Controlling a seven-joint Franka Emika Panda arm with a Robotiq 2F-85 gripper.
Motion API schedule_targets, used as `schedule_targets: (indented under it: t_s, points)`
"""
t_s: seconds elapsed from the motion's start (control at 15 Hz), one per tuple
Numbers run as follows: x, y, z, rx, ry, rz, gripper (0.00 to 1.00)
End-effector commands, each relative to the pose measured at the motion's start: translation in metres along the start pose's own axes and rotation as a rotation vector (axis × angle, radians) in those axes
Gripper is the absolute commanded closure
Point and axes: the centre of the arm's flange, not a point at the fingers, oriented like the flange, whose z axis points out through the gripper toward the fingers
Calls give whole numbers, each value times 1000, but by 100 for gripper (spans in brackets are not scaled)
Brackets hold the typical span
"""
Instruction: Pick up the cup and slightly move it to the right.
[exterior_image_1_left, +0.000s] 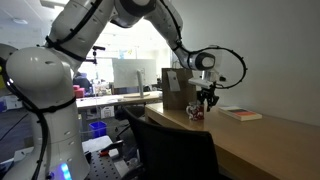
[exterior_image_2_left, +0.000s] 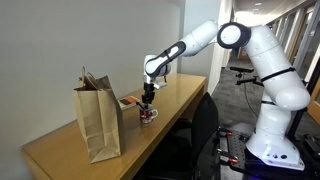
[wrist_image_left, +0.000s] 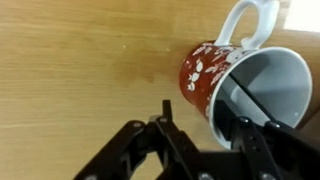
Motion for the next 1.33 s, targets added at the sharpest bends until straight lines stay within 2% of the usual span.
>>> schedule_targets:
  t_s: [0.0,0.2,0.47,0.87,1.0,1.27]
  points:
    - [8,0,-4,15,-6,-37,80]
    - [8,2,-9,8,3,-30,99]
    - [0,17,-26,-34,16,-24,98]
    - [-37,77,-69,-200,5,-112,98]
    - [-52,103,-75,-208,19,-120,98]
    - [-72,149,-67,-160,52,-65,98]
